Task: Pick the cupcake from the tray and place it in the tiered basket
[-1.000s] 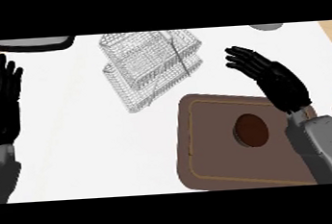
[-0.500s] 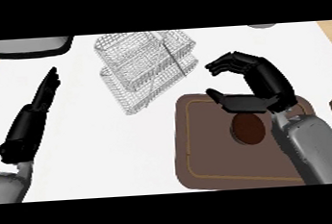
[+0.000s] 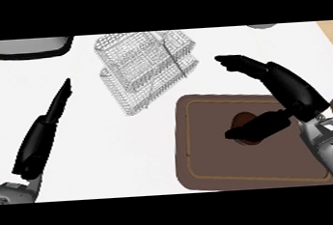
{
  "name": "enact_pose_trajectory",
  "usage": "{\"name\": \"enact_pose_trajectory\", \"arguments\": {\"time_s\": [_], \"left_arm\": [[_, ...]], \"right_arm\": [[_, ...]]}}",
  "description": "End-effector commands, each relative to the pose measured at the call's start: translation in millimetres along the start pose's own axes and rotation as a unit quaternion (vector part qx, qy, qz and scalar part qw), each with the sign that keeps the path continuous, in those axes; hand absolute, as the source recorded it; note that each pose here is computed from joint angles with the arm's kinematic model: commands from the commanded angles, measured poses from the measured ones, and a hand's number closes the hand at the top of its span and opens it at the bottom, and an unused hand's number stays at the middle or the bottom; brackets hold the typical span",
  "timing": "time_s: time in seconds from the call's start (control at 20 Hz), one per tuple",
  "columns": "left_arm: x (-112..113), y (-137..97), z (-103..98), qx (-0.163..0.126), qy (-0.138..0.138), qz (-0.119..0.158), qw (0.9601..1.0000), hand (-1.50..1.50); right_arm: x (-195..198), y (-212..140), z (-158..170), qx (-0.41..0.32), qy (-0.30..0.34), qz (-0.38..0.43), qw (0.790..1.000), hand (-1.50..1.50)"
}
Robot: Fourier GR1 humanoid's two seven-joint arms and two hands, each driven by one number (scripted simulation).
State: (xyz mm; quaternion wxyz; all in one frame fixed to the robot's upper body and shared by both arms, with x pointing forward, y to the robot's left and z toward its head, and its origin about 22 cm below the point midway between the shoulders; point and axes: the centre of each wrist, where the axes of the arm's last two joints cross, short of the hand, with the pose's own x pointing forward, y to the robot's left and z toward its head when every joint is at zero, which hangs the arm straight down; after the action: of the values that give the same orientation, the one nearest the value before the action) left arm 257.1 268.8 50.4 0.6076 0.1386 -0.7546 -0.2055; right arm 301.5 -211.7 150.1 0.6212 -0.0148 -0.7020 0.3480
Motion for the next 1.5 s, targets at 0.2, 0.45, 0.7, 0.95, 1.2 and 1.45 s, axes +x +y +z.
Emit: {"name": "enact_pose_trajectory", "arguments": {"time_s": [0.2,0.45,0.7,0.95,1.2,1.45], "left_arm": [[-4,-3,9,-0.003,0.010,0.000,1.0000,0.00],[-2,-5,2,0.001,-0.004,-0.001,1.0000,0.00],[12,-10,-10,-0.008,-0.005,0.003,1.0000,0.00],[7,-10,3,-0.011,-0.007,0.004,0.9999,0.00],[10,3,-4,-0.010,-0.005,0.004,0.9999,0.00],[2,0,-7,0.000,-0.001,0.003,1.0000,0.00]], "right_arm": [[62,-23,29,0.075,0.160,0.283,0.943,-1.50],[102,-4,32,0.069,0.218,0.337,0.913,-1.50],[118,31,33,0.075,0.244,0.339,0.906,-1.50],[99,76,28,0.062,0.261,0.351,0.897,-1.50],[87,86,16,0.061,0.303,0.402,0.862,-1.50],[58,93,5,0.049,0.339,0.426,0.838,-1.50]]}}
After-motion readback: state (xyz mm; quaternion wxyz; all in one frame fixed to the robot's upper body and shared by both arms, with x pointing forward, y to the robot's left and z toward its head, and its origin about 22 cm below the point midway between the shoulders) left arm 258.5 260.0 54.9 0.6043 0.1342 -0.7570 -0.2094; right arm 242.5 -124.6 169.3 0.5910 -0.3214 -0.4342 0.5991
